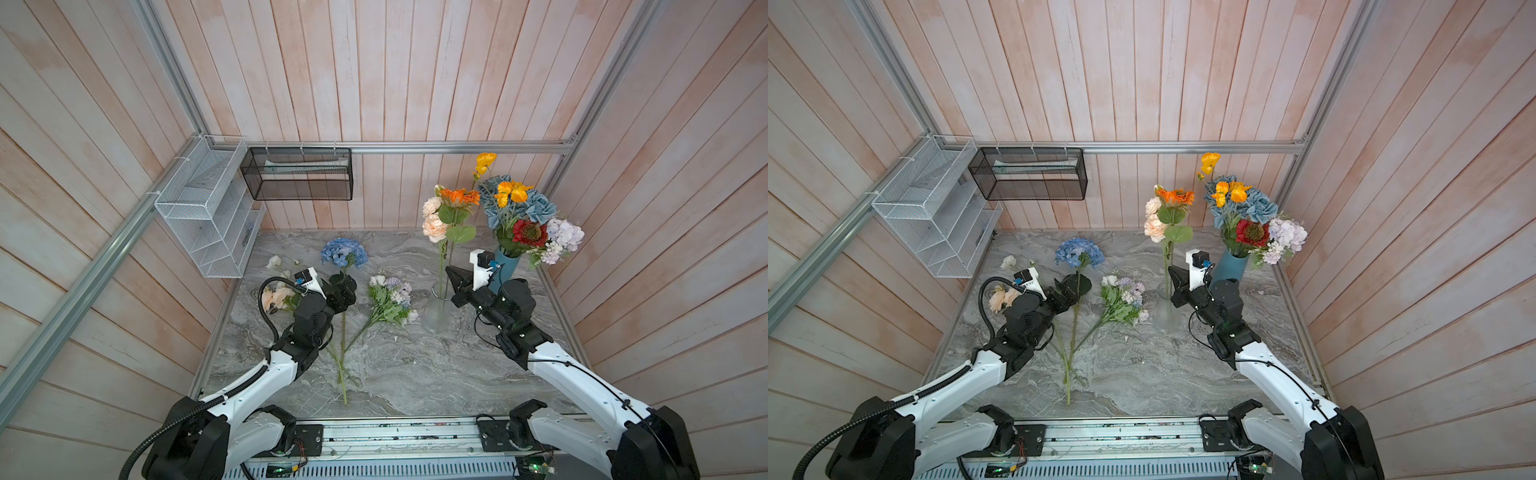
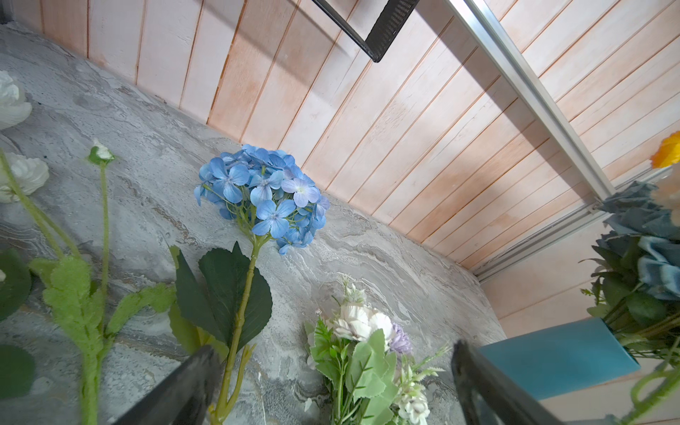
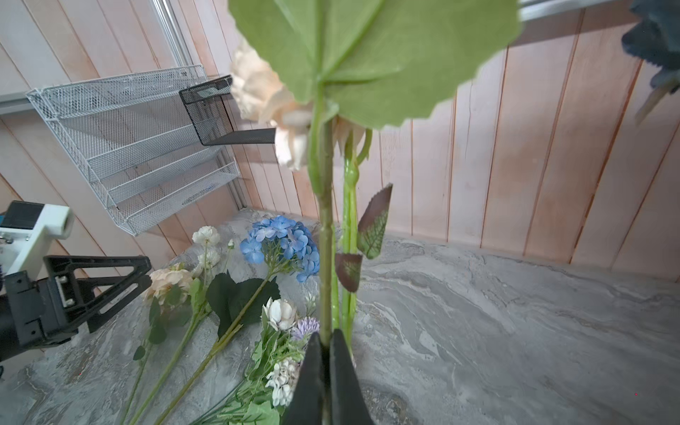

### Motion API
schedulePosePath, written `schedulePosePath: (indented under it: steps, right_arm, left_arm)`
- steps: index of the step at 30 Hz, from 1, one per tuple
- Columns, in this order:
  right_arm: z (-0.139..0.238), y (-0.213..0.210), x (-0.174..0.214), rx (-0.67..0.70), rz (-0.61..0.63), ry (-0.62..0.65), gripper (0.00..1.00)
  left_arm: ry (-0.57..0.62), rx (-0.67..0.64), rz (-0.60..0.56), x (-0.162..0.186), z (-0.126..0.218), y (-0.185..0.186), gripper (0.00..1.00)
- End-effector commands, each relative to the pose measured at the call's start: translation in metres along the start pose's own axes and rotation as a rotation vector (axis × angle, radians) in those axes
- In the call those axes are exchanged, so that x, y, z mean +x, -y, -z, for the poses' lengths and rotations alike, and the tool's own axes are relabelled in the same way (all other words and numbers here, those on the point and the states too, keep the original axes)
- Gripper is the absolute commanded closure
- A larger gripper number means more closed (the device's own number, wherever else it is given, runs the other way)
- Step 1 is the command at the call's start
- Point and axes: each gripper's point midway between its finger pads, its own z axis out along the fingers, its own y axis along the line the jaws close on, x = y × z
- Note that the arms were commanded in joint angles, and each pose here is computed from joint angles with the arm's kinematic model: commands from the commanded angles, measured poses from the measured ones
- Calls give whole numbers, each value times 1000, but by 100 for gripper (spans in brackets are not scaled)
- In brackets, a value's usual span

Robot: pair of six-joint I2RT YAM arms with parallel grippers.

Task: Arrange the flowers into the vase
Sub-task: 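Lower the orange gerbera into the clear glass vase with the right gripper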

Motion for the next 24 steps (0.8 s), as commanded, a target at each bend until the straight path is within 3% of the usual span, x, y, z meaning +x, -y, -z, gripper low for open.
schedulePosePath:
  steps: [1, 5, 12, 20, 24]
  right_arm:
    - [-2, 6, -4, 27, -30, 33, 100]
    - [-4, 12, 9, 53, -35, -10, 98]
    - [0, 15, 12, 78, -34, -37, 72]
    - [16, 14, -16, 113, 5, 1, 41]
    - [30, 10, -39, 125, 28, 55, 33]
  left_arm:
    - [50, -18, -21, -18, 3, 2, 0]
    - [70, -41, -45, -24, 5, 0, 0]
    - [104, -86, -52, -41, 15, -16, 0]
    - [83, -126, -43, -43, 25, -32, 0]
    - [19, -144, -46, -28, 26, -38, 0]
